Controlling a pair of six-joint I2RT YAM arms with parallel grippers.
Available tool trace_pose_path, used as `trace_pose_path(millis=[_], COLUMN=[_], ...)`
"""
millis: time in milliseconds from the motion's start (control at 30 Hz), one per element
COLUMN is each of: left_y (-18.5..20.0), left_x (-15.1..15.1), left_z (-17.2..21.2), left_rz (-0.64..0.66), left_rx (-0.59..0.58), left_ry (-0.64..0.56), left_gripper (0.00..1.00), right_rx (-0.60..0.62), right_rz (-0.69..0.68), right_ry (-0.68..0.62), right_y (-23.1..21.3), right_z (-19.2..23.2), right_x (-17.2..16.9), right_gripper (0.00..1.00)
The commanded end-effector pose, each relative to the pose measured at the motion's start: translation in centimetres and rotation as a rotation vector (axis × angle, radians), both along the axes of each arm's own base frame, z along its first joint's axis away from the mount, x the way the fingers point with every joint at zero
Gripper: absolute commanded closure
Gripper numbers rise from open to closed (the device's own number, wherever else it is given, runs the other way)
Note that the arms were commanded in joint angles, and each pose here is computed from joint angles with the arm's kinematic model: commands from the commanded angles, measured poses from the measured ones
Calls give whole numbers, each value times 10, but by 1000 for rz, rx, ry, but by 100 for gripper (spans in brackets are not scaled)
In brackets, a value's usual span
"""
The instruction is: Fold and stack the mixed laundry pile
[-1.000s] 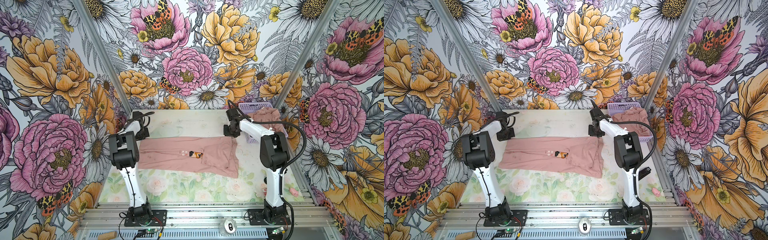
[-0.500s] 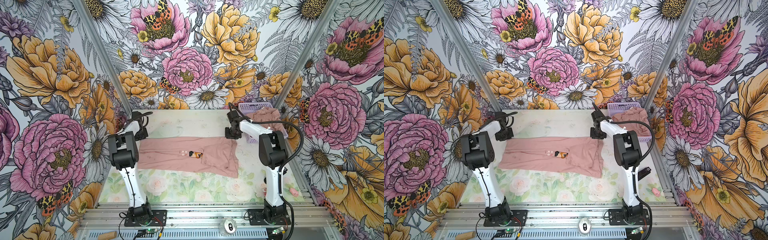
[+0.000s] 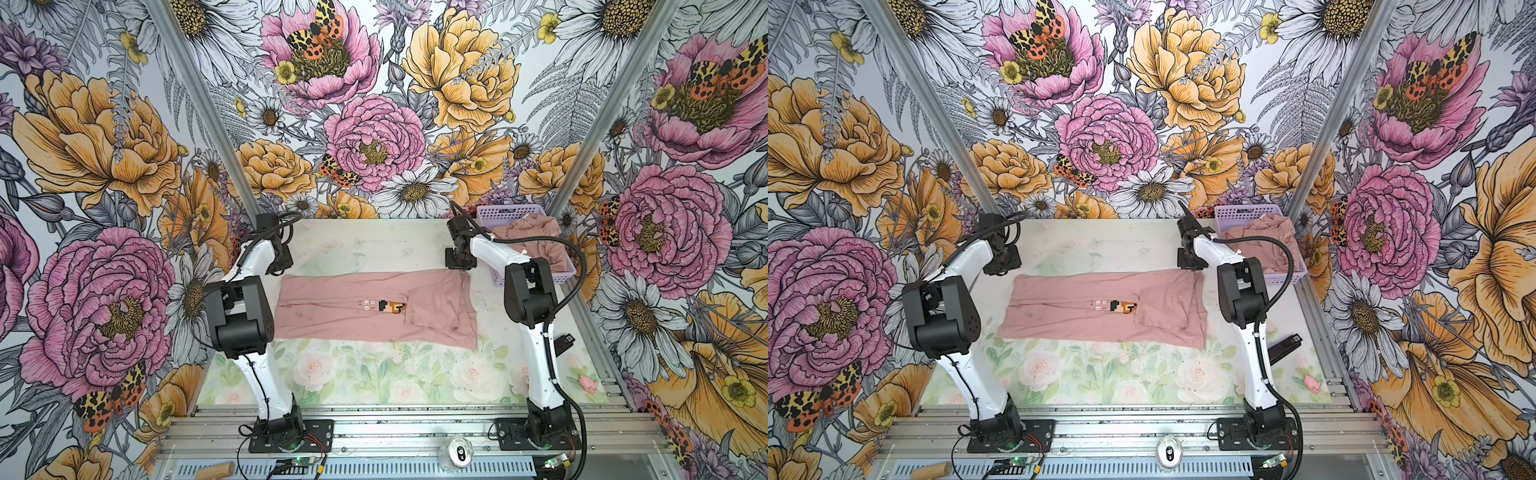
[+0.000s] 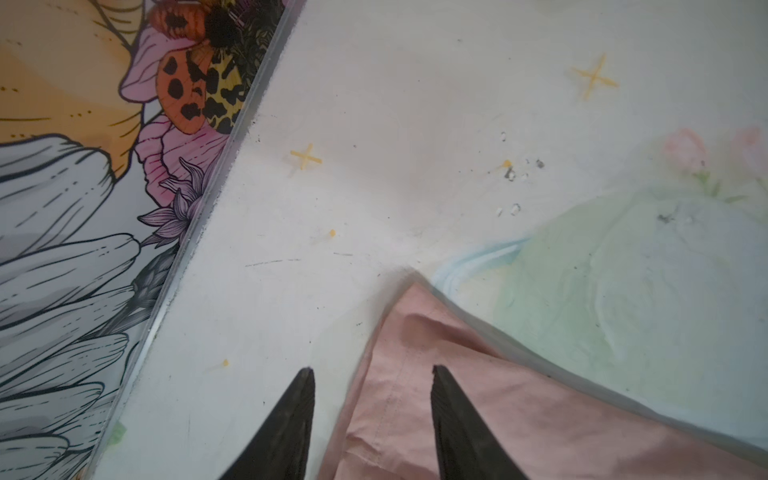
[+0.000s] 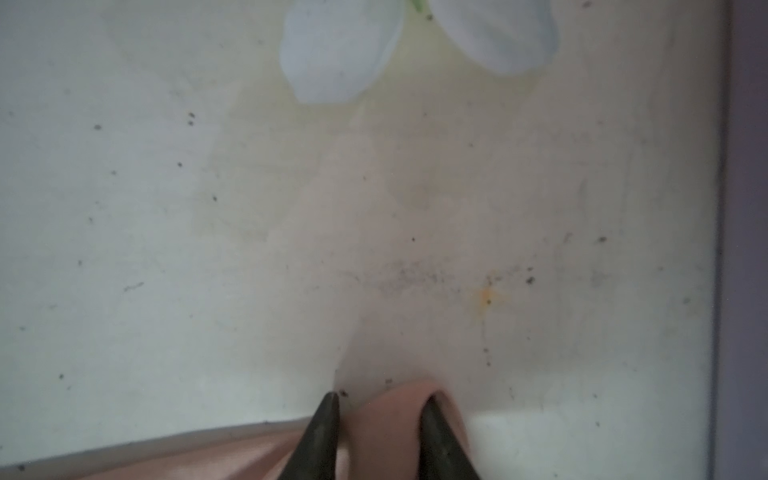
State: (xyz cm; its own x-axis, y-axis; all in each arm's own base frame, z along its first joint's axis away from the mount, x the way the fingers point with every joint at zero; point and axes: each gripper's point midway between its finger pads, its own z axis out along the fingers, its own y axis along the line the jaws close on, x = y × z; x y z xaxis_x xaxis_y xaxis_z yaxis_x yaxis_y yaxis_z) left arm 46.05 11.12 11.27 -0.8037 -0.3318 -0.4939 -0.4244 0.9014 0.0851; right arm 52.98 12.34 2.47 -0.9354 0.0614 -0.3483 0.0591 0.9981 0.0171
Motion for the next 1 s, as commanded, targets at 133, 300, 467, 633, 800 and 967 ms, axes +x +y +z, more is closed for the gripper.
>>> trace_pose_path(millis=[133, 300, 467, 633, 800, 967], left_y=[-72, -118, -140, -147, -146, -134], left_x=[-9, -21, -24, -21, -31, -49], left_z=[-3, -18, -41, -58, -77, -99], left_rz=[-135, -240, -302, -326, -322, -278], left_rx=[-107, -167, -195, -208, -217, -224], left_ry=[-6, 37, 97, 134, 203, 275], left_gripper=[46, 43, 37, 36, 36, 37], right_rx=[28, 96, 160, 160, 119, 52], right_rz=[2, 10, 7, 19, -7, 7], right_ry=[-52, -16, 80, 135, 168, 174], right_y=[-2, 7, 22, 40, 37, 30], right_z=[50, 74, 60, 40, 17, -2], right_x=[5, -38, -91, -117, -126, -113], right_gripper=[64, 58, 52, 53, 56, 57])
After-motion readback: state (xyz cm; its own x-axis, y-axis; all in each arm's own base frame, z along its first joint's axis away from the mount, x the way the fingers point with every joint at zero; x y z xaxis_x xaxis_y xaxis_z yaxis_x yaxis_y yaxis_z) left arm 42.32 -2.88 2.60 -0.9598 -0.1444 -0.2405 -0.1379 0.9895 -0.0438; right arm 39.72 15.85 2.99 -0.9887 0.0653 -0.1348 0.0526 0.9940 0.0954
